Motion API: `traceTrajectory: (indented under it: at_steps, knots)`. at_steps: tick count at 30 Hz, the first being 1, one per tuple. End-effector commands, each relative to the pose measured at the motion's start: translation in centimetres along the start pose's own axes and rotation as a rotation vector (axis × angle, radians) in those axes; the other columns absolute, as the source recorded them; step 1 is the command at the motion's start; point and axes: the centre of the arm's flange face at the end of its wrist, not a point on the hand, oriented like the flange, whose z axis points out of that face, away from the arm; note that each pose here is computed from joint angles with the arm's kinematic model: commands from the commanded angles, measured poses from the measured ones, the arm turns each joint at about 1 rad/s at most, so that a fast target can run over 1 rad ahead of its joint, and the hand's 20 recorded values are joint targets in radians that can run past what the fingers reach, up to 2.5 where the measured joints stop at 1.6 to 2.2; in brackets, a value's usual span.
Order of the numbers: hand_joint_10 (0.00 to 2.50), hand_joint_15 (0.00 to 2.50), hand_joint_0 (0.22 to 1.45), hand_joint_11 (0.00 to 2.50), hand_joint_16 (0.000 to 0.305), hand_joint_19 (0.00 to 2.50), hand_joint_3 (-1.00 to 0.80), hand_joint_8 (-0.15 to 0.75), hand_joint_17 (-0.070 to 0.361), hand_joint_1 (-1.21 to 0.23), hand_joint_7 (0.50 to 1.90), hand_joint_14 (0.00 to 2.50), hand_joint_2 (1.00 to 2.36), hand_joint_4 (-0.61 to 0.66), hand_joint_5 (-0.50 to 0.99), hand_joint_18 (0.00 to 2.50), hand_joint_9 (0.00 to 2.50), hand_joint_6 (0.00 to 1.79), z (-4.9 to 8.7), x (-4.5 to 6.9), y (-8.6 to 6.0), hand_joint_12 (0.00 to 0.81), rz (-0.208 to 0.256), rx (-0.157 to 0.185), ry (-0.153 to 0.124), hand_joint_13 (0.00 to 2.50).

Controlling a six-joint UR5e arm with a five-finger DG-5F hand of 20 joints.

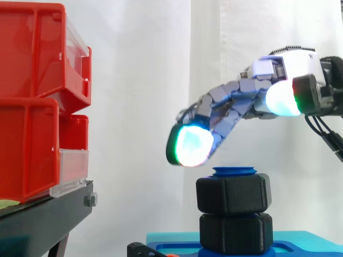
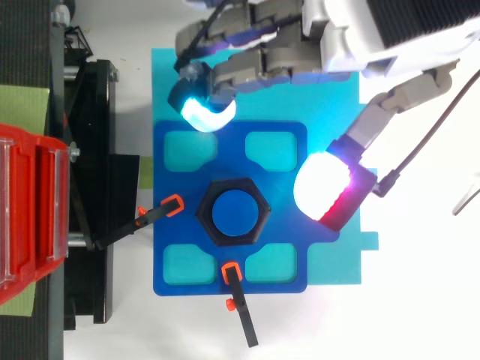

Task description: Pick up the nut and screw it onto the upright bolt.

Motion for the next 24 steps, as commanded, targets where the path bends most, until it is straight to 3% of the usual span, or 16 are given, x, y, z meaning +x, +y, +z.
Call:
traceTrajectory:
  at_steps: [1,4,6,10,18,24]
  knots:
    - [0.0,0.0,0.47,0.0,0.029,0.0,-0.5,0.24,0.066,-0.17,0.66,0.0,1.0,0.21,-0.16,0.0,0.5,0.5,0.4,-0.9,0.4,0.258,-0.01,-0.014,-0.014,0.21]
    - [0.0,0.0,0.46,0.0,0.037,0.0,-0.5,0.21,0.084,-0.1,0.62,0.0,1.0,0.16,-0.19,0.0,0.3,0.5,0.6,-0.1,0.6,0.3,-0.004,-0.004,-0.007,0.06]
    - [0.0,0.0,0.45,0.0,0.039,0.0,-0.5,0.201,0.089,-0.06,0.62,0.0,1.0,0.15,-0.2,0.0,0.25,0.5,0.6,1.6,0.7,0.31,0.012,0.018,0.006,0.0]
    - [0.0,0.0,0.45,0.0,0.042,0.0,-0.5,0.2,0.094,-0.02,0.62,0.0,1.0,0.15,-0.2,0.0,0.21,0.5,1.4,3.1,1.4,0.322,0.051,0.016,-0.014,0.0]
    - [0.0,0.0,0.46,0.0,0.044,0.0,-0.5,0.192,0.1,0.07,0.63,0.0,1.0,0.13,-0.18,0.0,0.19,0.5,2.4,3.3,2.6,0.323,0.064,0.004,-0.022,0.0]
    - [0.0,0.0,0.47,0.0,0.044,0.0,-0.5,0.194,0.099,0.08,0.67,0.0,1.0,0.15,-0.17,0.0,0.21,0.5,2.9,3.7,3.5,0.326,0.072,0.007,-0.006,0.0]
